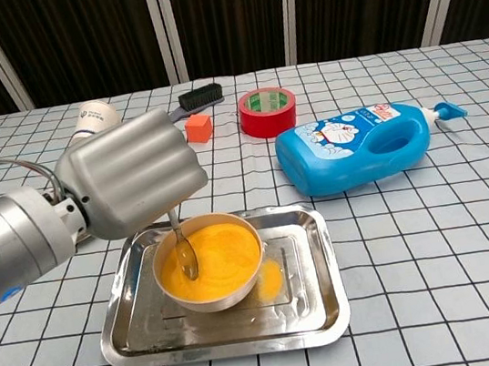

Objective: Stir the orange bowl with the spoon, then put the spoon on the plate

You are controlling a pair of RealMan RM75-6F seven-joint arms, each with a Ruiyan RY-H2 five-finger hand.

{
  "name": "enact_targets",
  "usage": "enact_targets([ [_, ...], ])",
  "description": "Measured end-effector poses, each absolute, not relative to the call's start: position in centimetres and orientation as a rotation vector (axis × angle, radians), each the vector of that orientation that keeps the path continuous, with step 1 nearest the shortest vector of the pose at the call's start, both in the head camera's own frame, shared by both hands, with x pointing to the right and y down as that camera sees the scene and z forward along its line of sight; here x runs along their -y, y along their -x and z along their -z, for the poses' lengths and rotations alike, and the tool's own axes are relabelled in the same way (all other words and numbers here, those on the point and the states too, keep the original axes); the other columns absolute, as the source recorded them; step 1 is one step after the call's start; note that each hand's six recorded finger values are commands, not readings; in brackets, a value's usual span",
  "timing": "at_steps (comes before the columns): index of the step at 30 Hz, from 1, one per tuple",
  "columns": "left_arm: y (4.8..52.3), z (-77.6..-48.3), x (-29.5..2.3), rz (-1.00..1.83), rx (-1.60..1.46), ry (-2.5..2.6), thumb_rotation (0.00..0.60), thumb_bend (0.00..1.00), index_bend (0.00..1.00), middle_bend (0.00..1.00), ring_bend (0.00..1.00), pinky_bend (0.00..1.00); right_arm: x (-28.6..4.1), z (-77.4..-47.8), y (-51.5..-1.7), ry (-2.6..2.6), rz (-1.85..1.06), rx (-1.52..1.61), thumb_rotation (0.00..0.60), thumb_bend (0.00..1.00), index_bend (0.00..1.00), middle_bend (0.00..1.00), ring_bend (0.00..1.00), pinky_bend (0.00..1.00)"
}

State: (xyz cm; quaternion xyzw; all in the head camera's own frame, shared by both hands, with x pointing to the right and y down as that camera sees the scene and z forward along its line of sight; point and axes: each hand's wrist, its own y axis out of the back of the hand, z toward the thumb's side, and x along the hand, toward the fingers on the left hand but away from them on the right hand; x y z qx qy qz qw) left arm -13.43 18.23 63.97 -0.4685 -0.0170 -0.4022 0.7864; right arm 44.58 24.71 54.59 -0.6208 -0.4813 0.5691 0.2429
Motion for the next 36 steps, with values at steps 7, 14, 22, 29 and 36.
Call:
enact_targets([
  [7,13.1,-64.6,-17.6,0.899,0.020,1.004,0.600,0.89,0.83,1.00,1.00,0.98,-24.7,-54.6,-44.6,1.696,-1.556,1.316,0.600,0.31,0.00,0.00,0.00,0.00],
  [14,12.5,-64.7,-17.3,0.903,-0.021,1.004,0.600,0.89,0.83,1.00,1.00,0.98,-24.7,-54.6,-44.6,1.698,-1.555,1.317,0.600,0.31,0.00,0.00,0.00,0.00],
  [22,12.1,-64.6,-17.1,0.906,-0.063,1.015,0.600,0.89,0.83,1.00,1.00,0.98,-24.7,-54.6,-44.6,1.699,-1.555,1.318,0.600,0.31,0.00,0.00,0.00,0.00],
  [29,12.4,-63.9,-16.6,0.892,-0.085,1.004,0.600,0.89,0.83,1.00,1.00,0.98,-24.7,-54.6,-44.6,1.702,-1.556,1.320,0.600,0.31,0.00,0.00,0.00,0.00],
  [36,12.0,-63.8,-16.9,0.859,-0.072,0.985,0.600,0.89,0.83,1.00,1.00,0.98,-24.8,-54.6,-44.6,1.705,-1.557,1.324,0.600,0.31,0.00,0.00,0.00,0.00],
])
